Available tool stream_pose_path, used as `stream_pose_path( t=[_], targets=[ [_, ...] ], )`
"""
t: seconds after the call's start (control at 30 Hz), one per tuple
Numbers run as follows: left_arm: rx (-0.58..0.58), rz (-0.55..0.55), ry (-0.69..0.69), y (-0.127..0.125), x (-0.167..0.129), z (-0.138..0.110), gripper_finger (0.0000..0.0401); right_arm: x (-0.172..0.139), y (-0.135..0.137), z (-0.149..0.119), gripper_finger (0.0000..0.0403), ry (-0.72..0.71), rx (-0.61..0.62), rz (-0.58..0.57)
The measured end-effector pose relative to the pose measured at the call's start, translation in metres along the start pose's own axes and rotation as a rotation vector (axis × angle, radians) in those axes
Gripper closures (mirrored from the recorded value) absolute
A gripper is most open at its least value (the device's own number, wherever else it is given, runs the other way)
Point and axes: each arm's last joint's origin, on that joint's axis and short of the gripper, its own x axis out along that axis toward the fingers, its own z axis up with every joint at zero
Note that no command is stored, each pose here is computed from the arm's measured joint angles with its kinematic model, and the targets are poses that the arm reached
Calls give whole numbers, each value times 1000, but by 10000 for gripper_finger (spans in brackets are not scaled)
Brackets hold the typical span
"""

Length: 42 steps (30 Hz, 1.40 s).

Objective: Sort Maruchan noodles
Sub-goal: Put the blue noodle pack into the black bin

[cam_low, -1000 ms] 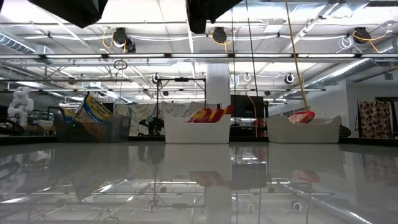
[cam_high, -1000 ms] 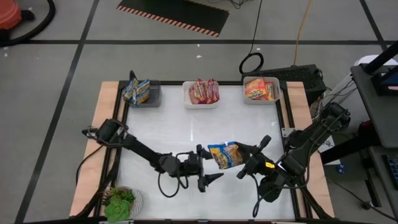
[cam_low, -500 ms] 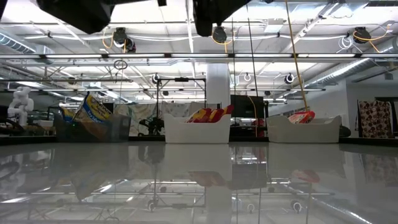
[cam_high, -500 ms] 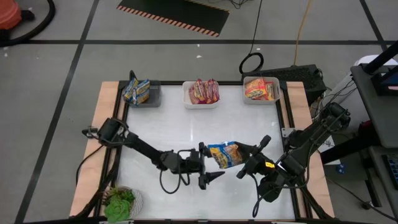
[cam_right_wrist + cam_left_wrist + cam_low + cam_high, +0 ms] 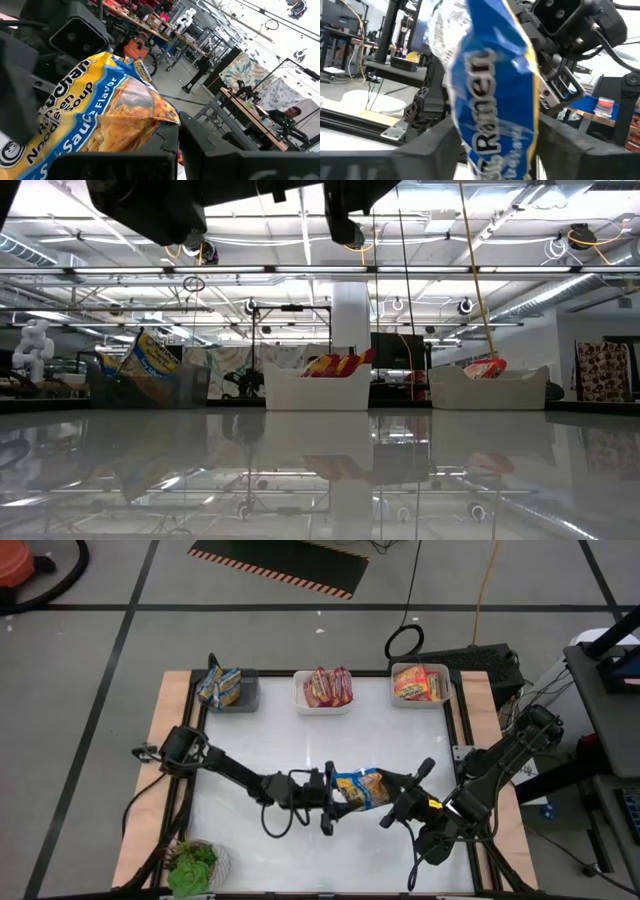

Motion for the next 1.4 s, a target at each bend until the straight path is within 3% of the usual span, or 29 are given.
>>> stream_pose_path(
  t=[0.27,0.67,0.77,0.93,1.17,1.4],
  targets=[
    [-24,32,-8,2,0,0,287,0,-1,0,403,-5,-3,-25],
    [-25,38,-11,1,0,0,273,-3,-1,0,399,-12,-29,-31],
    [-23,35,-15,1,0,1,272,-9,-1,1,376,-37,-52,-79],
    [-22,33,-15,1,0,5,270,-15,-7,3,305,-53,-30,-83],
    [6,48,-4,-4,0,38,278,-17,-16,1,227,-56,-23,-88],
    [35,143,56,-6,-11,100,279,-17,-26,-24,218,-52,-32,-79]
  ],
)
